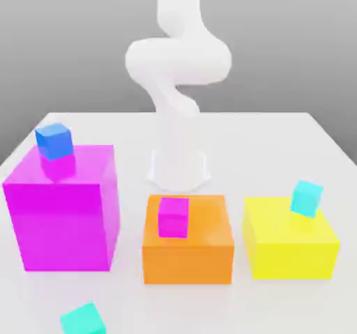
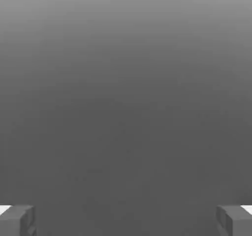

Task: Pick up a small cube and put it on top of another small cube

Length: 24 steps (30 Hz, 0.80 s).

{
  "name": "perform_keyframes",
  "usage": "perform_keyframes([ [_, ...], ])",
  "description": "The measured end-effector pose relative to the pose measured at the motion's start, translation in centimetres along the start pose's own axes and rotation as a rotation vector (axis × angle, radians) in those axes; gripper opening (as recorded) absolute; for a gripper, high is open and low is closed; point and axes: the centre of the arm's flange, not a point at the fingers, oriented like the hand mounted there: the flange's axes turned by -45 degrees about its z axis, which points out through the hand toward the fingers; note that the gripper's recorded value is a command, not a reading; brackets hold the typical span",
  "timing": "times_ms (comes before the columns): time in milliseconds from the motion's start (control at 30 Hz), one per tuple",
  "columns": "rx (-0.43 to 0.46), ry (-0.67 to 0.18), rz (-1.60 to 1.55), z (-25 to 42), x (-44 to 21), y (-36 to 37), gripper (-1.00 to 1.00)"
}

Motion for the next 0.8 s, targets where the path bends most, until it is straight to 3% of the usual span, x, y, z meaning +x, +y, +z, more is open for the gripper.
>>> perform_keyframes([
  [400,-0.173,-0.288,0.333,21.3,-2.8,5.4,0.0],
  [800,-0.309,-0.556,0.689,39.1,-14.4,12.4,0.0],
])
